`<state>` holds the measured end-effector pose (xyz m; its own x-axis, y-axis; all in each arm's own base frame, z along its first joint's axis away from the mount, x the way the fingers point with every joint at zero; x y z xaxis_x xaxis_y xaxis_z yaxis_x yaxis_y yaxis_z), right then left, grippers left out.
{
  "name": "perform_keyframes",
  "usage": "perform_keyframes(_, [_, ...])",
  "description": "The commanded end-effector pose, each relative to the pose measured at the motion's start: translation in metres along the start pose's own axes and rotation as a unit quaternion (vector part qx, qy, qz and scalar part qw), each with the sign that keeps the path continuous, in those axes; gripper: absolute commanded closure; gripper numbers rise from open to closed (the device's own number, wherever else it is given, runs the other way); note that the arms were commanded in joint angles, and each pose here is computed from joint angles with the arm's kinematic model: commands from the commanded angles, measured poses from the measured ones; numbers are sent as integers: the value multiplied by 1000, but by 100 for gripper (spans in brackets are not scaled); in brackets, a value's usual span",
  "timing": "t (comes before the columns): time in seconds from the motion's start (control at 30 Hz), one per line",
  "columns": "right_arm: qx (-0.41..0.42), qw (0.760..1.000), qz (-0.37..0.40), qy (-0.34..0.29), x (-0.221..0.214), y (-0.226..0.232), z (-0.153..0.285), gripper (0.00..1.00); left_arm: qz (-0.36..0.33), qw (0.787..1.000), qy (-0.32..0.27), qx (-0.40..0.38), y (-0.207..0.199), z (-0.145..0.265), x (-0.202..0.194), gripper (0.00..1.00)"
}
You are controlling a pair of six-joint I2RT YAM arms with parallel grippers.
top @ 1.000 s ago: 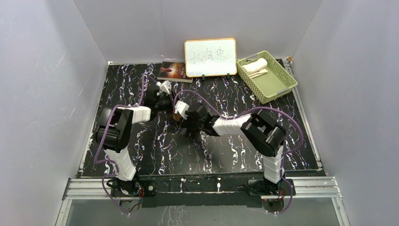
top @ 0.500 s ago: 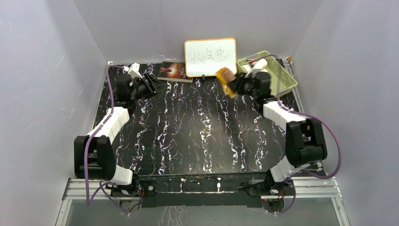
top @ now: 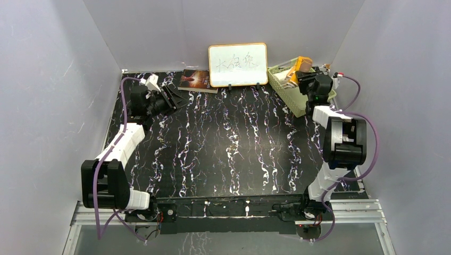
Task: Roll the towels
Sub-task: Place the towel in the bin.
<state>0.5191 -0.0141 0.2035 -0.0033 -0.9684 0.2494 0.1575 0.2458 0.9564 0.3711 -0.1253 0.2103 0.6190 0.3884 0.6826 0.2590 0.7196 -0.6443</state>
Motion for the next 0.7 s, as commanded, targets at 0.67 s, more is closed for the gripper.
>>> perform_keyframes(0.67, [-234,948,-187,-106,7,-97,-81,74,19,999,45,-7,10,-1,-31,54])
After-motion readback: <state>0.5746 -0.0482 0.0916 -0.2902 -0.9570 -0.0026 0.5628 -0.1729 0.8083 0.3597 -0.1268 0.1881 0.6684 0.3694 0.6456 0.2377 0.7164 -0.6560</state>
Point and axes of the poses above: each gripper's point midway between its finger pads, its own z axis back along the fingers, its own y axis along the line the jaws close on, x = y × z, the point moved 2 cm from there along z, back along the fingers, and after that the axes turned 10 degrees about -z, right-handed, at the moved point
